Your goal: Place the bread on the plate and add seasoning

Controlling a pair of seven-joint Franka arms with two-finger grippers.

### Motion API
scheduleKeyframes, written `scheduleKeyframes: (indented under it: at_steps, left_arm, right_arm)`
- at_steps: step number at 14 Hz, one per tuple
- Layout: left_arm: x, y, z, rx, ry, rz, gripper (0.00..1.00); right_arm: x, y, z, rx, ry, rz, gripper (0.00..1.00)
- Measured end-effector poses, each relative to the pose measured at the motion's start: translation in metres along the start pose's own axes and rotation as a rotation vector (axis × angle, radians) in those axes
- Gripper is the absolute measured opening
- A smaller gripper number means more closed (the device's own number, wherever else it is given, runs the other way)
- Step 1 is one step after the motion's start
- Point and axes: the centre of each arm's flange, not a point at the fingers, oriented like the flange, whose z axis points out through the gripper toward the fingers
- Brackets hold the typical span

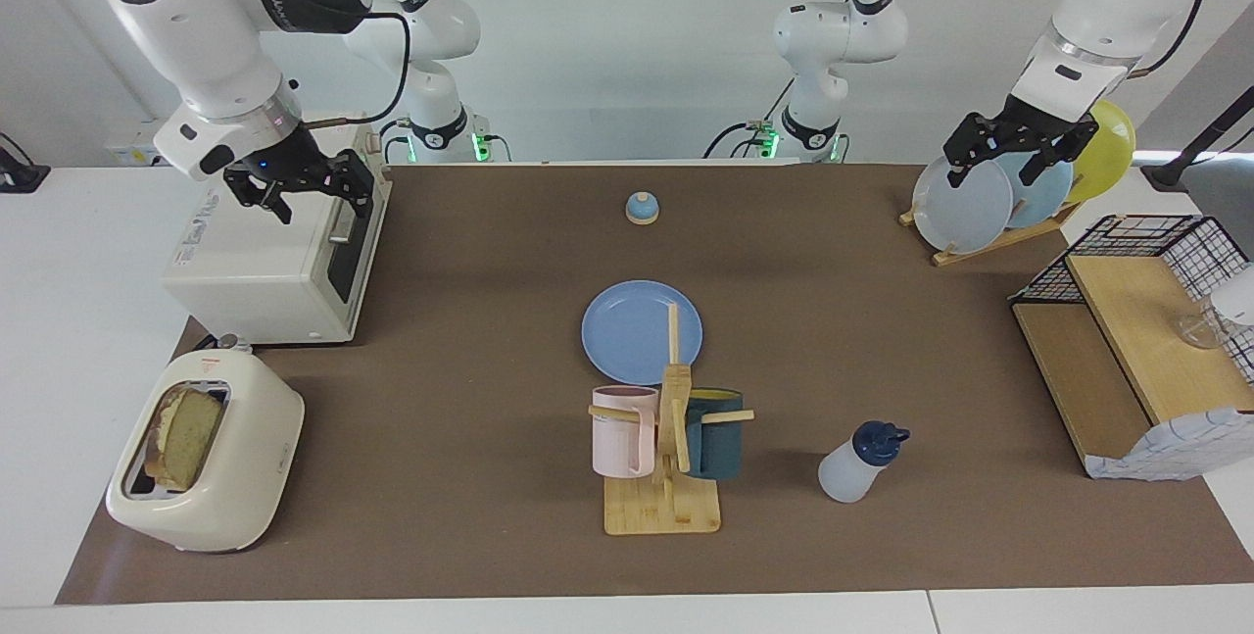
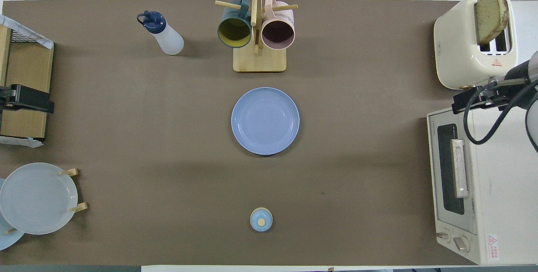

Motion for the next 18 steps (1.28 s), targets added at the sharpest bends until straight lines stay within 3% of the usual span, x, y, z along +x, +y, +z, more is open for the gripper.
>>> scheduleKeyframes:
  at_steps: [12, 16, 18]
  left_arm:
    - [-0.001, 0.010, 0.003, 0.000, 0.003, 0.019, 1.00]
    - [0.001, 0.033, 0.035, -0.003, 0.136, 0.062, 1.00]
    - [-0.004, 0.049, 0.064, -0.010, 0.234, 0.092, 1.00]
  right_arm:
    - [0.003, 0.000, -0.006, -0.002, 0.030, 0.000, 1.00]
    - [0.011, -0.001, -0.008, -0.007, 0.089, -0.004, 1.00]
    - [0.021, 0.005, -0.008, -0.030, 0.173, -0.019, 1.00]
